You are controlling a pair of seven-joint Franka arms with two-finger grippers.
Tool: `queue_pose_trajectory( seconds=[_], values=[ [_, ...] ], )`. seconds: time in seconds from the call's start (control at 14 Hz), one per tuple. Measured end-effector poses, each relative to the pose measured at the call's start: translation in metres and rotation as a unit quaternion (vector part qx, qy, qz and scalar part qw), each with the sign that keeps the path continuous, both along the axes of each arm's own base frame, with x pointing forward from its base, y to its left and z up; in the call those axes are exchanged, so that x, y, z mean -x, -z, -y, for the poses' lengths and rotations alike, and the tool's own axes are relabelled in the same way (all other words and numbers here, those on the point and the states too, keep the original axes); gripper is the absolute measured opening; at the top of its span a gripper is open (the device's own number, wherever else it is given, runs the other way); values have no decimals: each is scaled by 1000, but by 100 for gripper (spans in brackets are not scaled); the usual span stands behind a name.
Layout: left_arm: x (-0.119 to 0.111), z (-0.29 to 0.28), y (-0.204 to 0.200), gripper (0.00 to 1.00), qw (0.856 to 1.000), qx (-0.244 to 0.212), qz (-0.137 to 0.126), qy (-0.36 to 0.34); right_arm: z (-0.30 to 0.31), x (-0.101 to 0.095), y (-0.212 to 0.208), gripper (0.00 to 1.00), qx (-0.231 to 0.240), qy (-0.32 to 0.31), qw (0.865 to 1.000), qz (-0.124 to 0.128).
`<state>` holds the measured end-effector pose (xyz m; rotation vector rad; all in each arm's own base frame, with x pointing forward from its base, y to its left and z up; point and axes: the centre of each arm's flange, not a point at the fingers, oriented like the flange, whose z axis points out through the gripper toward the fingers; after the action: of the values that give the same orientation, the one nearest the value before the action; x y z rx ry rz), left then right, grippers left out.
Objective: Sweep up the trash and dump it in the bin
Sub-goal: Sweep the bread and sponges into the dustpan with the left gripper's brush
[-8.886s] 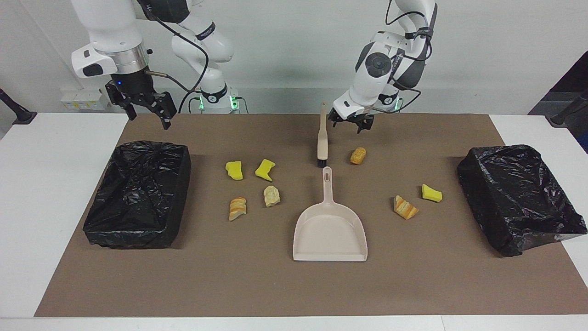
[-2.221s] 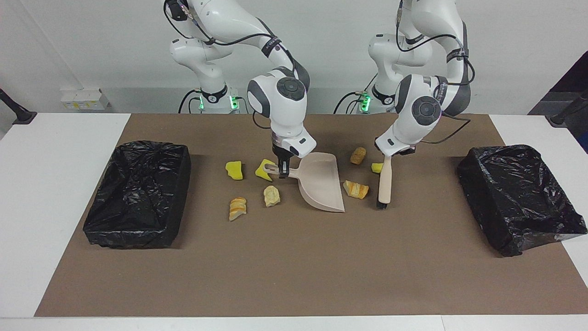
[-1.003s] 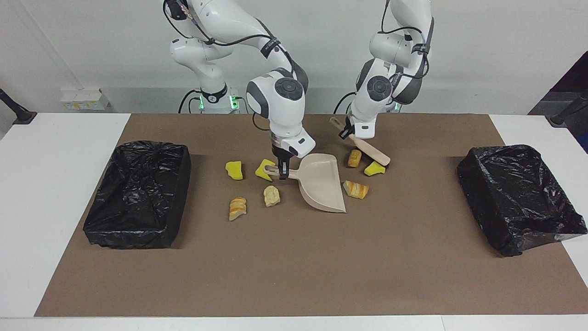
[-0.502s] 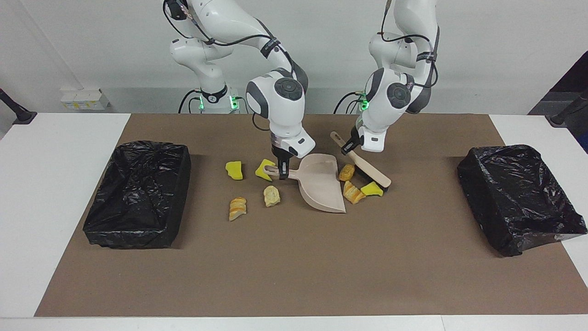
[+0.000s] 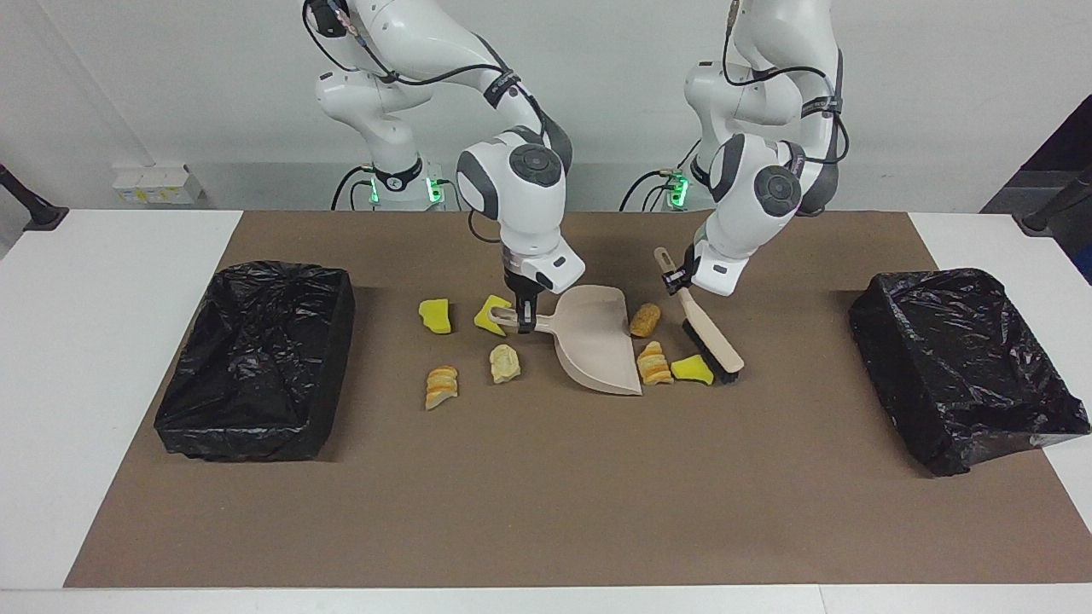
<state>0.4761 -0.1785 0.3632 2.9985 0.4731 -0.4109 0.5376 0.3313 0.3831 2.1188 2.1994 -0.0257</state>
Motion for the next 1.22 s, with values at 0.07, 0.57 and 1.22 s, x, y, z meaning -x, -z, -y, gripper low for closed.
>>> queue_pose_trajectory(
  seconds=[0.07, 0.57, 1.22],
  values=[
    [0, -6, 2, 26, 1000, -4, 0, 16, 0, 0, 0, 33, 0, 0, 1000, 0],
    [19, 6, 19, 26, 997, -1, -3, 80, 2, -1, 0, 33, 0, 2, 1000, 0],
    [41, 109, -1, 26, 986, 107, 39, 119, 3, -2, 0, 33, 0, 3, 1000, 0]
  ],
)
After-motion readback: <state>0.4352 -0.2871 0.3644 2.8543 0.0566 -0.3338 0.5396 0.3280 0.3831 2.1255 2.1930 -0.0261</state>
